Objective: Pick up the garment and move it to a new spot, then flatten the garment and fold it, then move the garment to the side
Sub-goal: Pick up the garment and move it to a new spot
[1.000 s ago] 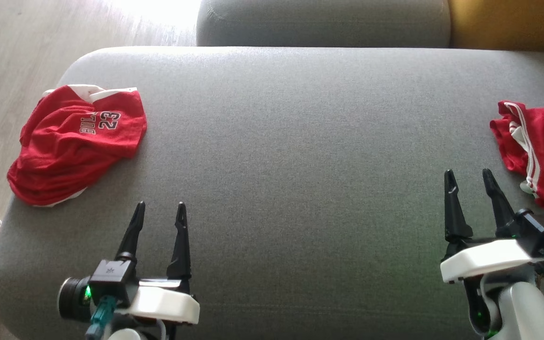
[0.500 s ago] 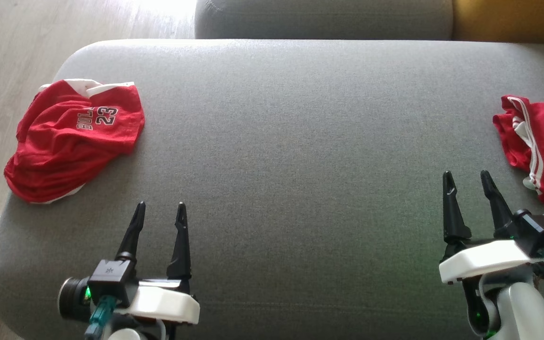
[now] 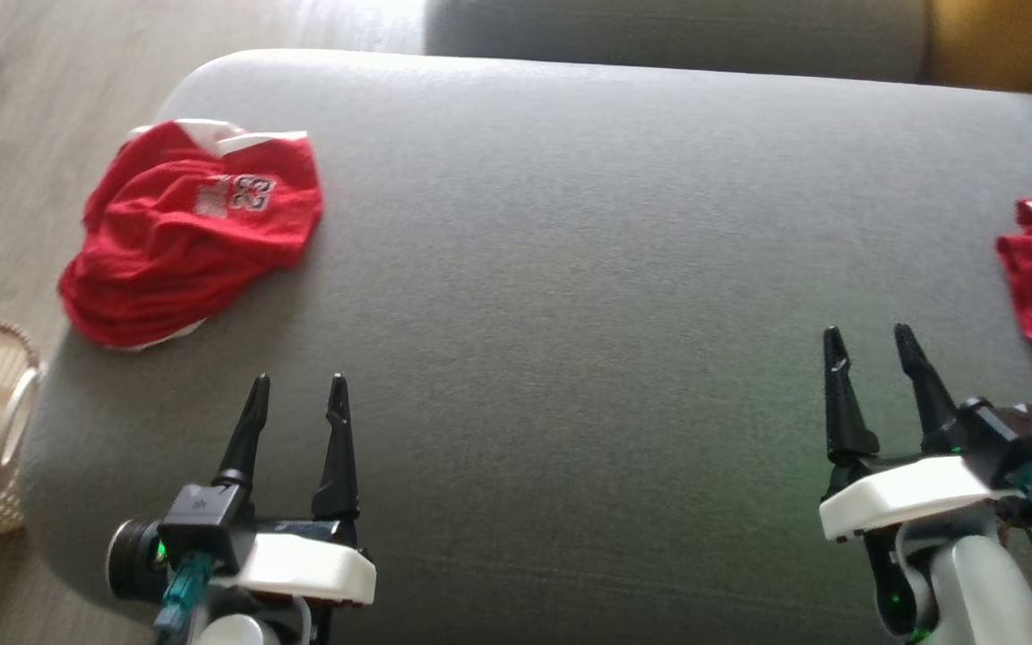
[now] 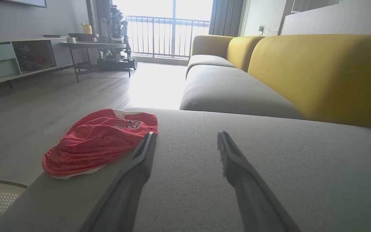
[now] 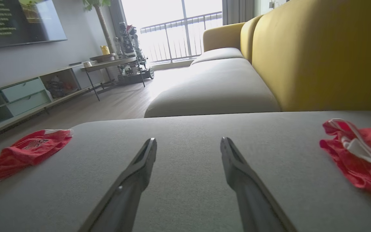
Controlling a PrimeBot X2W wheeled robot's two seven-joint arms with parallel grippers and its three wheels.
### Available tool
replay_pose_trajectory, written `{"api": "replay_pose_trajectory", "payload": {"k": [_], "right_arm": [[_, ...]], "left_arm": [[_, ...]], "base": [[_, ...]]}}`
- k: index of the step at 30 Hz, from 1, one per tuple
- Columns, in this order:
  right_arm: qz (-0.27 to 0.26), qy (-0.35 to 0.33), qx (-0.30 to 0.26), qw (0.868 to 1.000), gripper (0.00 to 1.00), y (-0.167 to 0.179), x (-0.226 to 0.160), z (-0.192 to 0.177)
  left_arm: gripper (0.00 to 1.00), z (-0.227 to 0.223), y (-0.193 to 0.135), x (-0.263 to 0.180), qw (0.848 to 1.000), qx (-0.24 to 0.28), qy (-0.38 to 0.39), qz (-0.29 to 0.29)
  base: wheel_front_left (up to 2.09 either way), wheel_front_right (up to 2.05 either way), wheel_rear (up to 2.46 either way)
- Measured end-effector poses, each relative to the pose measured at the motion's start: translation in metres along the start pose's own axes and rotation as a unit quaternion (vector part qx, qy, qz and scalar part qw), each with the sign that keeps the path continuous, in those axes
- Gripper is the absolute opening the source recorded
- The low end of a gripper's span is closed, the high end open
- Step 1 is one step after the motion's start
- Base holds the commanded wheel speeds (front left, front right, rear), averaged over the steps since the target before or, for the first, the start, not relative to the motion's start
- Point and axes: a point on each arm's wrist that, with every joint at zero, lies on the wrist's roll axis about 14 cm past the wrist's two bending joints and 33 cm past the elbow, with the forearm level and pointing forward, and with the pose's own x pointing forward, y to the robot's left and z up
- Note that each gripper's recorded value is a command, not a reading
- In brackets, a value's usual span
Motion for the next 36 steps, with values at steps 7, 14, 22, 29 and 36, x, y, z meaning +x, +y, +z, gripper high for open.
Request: {"api": "replay_pose_trajectory", "payload": {"k": [7, 14, 22, 29, 36], "right_arm": [[0.071, 0.014, 0.009, 0.997, 1.0, 0.049, 0.016, -0.012], [0.139, 0.022, 0.025, 0.99, 1.0, 0.099, 0.024, -0.018], [0.199, 0.04, 0.033, 0.979, 1.0, 0.142, 0.018, -0.027], [0.226, 0.049, 0.035, 0.972, 1.0, 0.161, 0.015, -0.033], [0.231, 0.059, 0.037, 0.97, 1.0, 0.164, 0.014, -0.041]], "left_arm": [[1.0, 0.005, 0.036, -0.017, 0.998, 0.012, -0.004, 0.059], [1.0, 0.013, 0.077, -0.049, 0.991, 0.027, -0.011, 0.13], [1.0, 0.022, 0.103, -0.077, 0.983, 0.035, -0.024, 0.179], [1.0, 0.027, 0.108, -0.084, 0.98, 0.039, -0.029, 0.191], [1.0, 0.022, 0.112, -0.087, 0.979, 0.041, -0.018, 0.201]], "base": [[0.0, 0.0, 0.0], [0.0, 0.0, 0.0], [0.0, 0.0, 0.0], [0.0, 0.0, 0.0], [0.0, 0.0, 0.0]]}}
